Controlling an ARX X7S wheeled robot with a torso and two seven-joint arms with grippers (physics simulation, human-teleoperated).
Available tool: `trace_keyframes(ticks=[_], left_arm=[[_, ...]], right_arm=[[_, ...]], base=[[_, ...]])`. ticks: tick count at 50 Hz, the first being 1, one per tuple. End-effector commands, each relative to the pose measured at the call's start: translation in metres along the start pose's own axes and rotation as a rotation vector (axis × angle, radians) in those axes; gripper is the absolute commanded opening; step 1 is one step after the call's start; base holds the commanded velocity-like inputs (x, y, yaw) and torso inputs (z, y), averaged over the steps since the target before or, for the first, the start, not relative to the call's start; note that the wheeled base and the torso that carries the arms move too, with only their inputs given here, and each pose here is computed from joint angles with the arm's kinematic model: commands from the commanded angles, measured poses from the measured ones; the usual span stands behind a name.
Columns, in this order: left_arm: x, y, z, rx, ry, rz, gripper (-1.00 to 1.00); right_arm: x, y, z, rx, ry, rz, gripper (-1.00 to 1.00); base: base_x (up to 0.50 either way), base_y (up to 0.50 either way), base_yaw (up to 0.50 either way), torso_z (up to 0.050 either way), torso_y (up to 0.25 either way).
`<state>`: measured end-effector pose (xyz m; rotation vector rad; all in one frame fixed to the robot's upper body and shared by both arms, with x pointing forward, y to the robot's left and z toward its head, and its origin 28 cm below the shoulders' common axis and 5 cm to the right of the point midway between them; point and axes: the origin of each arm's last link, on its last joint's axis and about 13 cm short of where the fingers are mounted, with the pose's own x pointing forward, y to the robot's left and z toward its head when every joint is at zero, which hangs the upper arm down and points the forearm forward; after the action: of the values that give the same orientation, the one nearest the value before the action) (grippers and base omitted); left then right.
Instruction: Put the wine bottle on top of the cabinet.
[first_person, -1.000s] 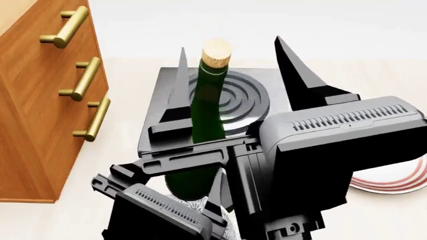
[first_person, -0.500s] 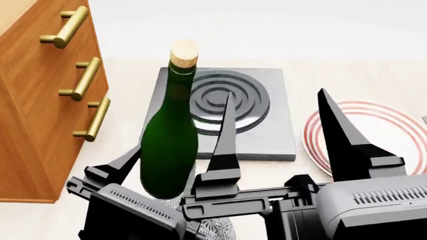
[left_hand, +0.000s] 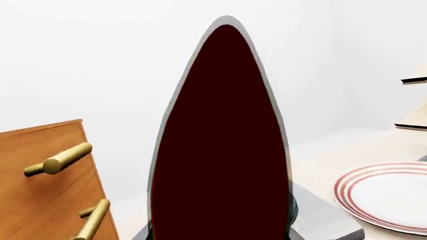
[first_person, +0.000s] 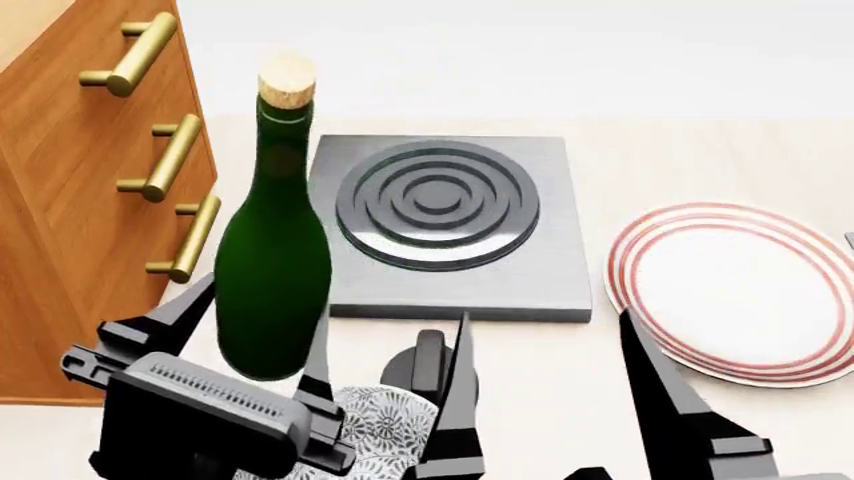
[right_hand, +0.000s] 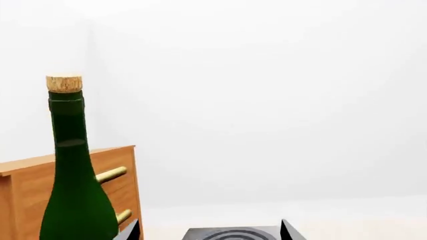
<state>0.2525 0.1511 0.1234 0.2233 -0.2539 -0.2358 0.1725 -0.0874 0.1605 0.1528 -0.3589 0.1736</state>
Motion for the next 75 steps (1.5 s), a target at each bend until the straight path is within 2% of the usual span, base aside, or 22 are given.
trace_keyframes(ticks=[1,12,16,18,27,28,31,37,38,47,50,55,61,65,75], left_arm=[[0.007,0.018,0.015,-0.003,-0.04,0.054,-1.0],[0.033,0.042,0.04,0.021,-0.071,0.077,-1.0],[0.051,0.056,0.052,0.069,-0.078,0.07,-1.0],[0.059,0.064,0.062,0.057,-0.085,0.079,-1.0],[0.077,0.083,0.073,0.059,-0.091,0.089,-1.0],[0.081,0.088,0.077,0.018,-0.103,0.102,-1.0],[0.092,0.103,0.09,-0.02,-0.129,0.133,-1.0],[0.109,0.131,0.114,-0.005,-0.136,0.224,-1.0],[0.113,0.138,0.122,0.031,-0.14,0.241,-1.0],[0.131,0.162,0.154,0.076,-0.148,0.273,-1.0],[0.142,0.176,0.174,0.083,-0.154,0.307,-1.0],[0.154,0.188,0.204,0.115,-0.169,0.338,-1.0],[0.162,0.205,0.23,0.171,-0.166,0.418,-1.0],[0.161,0.217,0.241,0.161,-0.162,0.45,-1.0],[0.142,0.252,0.264,0.163,-0.142,0.585,-1.0]], right_arm=[[-0.007,-0.003,-0.008,-0.022,0.022,0.011,1.0],[-0.005,-0.005,-0.004,-0.018,0.003,0.007,1.0],[-0.006,-0.005,-0.002,-0.015,0.0,0.008,1.0],[-0.006,-0.007,-0.001,-0.018,-0.005,0.003,1.0],[-0.007,-0.011,0.003,-0.02,-0.017,-0.018,1.0],[-0.007,-0.011,0.005,-0.021,-0.02,-0.021,1.0],[-0.007,-0.011,0.006,-0.026,-0.024,-0.024,1.0],[-0.007,-0.012,0.007,-0.027,-0.026,-0.029,1.0],[-0.007,-0.013,0.007,-0.027,-0.026,-0.03,1.0],[-0.007,-0.011,0.006,-0.025,-0.023,-0.024,1.0],[-0.007,-0.011,0.005,-0.022,-0.019,-0.023,1.0],[-0.007,-0.008,0.005,-0.02,-0.019,-0.013,1.0],[-0.007,-0.008,0.005,-0.015,-0.02,-0.01,1.0],[-0.007,-0.009,0.004,-0.015,-0.019,-0.013,1.0],[-0.008,-0.009,0.0,-0.015,-0.006,-0.015,1.0]], base=[[0.0,0.0,0.0,0.0,0.0],[0.0,0.0,0.0,0.0,0.001],[0.0,0.0,0.0,0.0,0.0],[0.0,0.0,0.0,0.0,0.0],[0.0,0.0,0.0,0.0,0.001],[0.0,0.0,0.0,0.0,0.0],[0.0,0.0,0.0,0.003,0.0],[0.0,0.0,0.0,0.0,0.002],[0.0,0.0,0.0,0.0,0.0],[0.0,0.0,0.0,0.0,0.001],[0.0,0.0,0.0,0.0,0.0],[0.0,0.0,0.0,0.0,0.002],[0.0,0.0,0.0,0.0,0.0],[0.0,0.0,0.0,0.0,0.0],[0.0,0.0,0.0,0.001,0.001]])
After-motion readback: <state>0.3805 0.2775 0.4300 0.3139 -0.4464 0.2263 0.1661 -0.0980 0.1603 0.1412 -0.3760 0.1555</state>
